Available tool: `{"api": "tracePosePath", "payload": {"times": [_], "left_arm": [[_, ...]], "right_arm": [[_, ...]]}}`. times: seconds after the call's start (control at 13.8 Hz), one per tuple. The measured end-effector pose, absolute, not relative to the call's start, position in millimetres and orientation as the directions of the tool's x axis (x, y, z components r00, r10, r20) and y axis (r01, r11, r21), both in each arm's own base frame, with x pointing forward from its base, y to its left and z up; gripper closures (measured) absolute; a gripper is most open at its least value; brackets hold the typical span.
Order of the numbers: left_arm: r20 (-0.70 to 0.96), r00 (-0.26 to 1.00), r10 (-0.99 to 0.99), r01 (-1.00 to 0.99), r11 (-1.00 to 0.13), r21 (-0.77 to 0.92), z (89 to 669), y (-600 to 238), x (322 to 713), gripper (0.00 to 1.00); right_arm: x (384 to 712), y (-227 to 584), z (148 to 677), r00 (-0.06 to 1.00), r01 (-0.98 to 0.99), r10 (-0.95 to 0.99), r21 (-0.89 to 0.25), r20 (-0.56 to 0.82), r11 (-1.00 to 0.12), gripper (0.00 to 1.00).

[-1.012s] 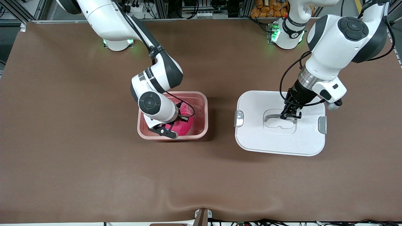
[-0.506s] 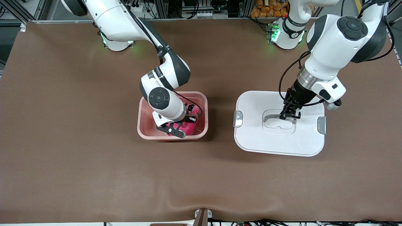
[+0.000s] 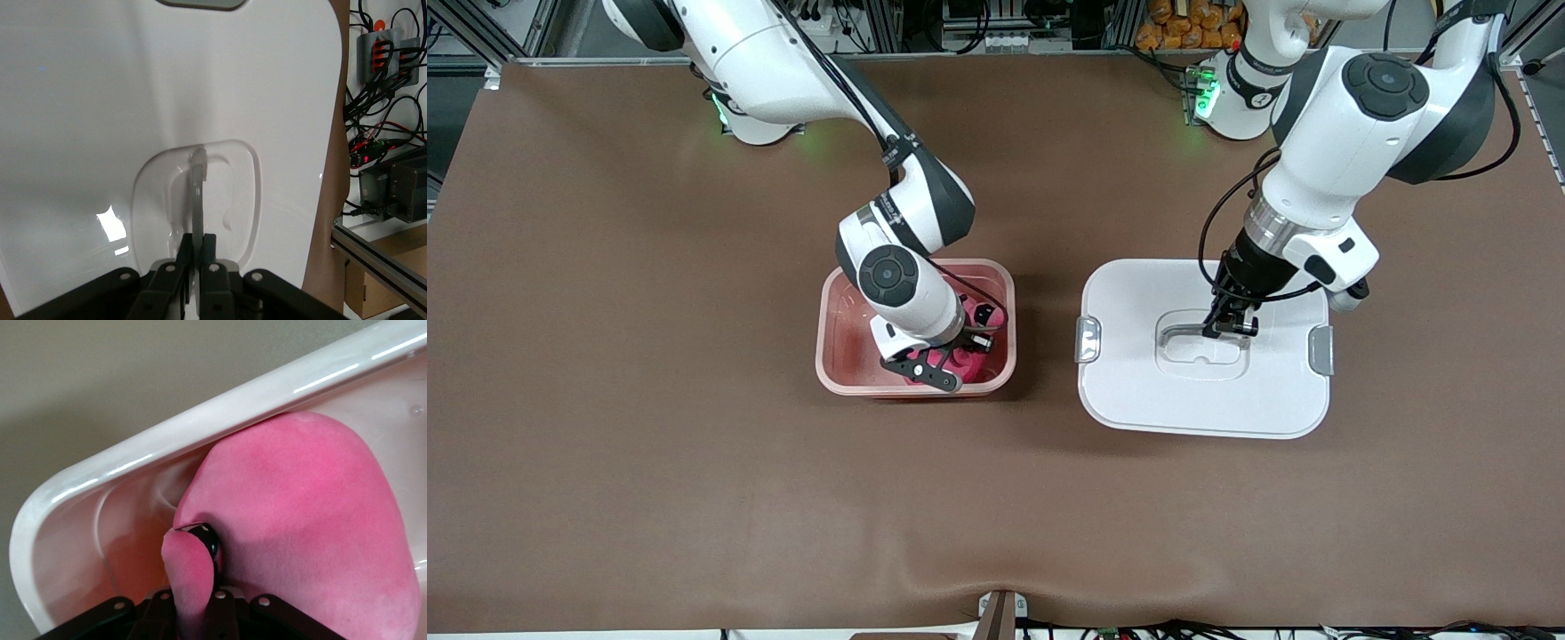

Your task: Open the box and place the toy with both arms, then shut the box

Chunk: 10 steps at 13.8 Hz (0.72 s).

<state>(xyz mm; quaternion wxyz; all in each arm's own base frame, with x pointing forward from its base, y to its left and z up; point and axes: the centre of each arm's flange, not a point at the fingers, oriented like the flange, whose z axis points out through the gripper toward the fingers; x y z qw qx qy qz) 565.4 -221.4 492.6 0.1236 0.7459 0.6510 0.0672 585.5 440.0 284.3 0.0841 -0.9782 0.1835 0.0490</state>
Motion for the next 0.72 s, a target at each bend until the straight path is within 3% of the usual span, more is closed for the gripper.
{"api": "tracePosePath", "payload": {"times": [0.22, 0.65, 0.72], "left_arm": [[-0.062, 0.145, 0.987, 0.956, -0.124, 0.265, 488.7, -227.6, 564.2, 0.93], [-0.067, 0.130, 0.989, 0.959, -0.109, 0.261, 485.4, -234.6, 563.2, 0.93], [-0.072, 0.118, 0.990, 0.960, -0.095, 0.263, 485.4, -237.3, 564.0, 0.93]], "right_arm": [[585.5, 439.8, 282.0, 0.929, -0.365, -0.349, -0.142, -0.125, -0.920, 0.63], [586.1, 438.2, 275.6, 0.935, -0.351, -0.338, -0.122, -0.110, -0.929, 0.02], [587.0, 437.7, 276.5, 0.934, -0.351, -0.339, -0.123, -0.108, -0.928, 0.00]]}}
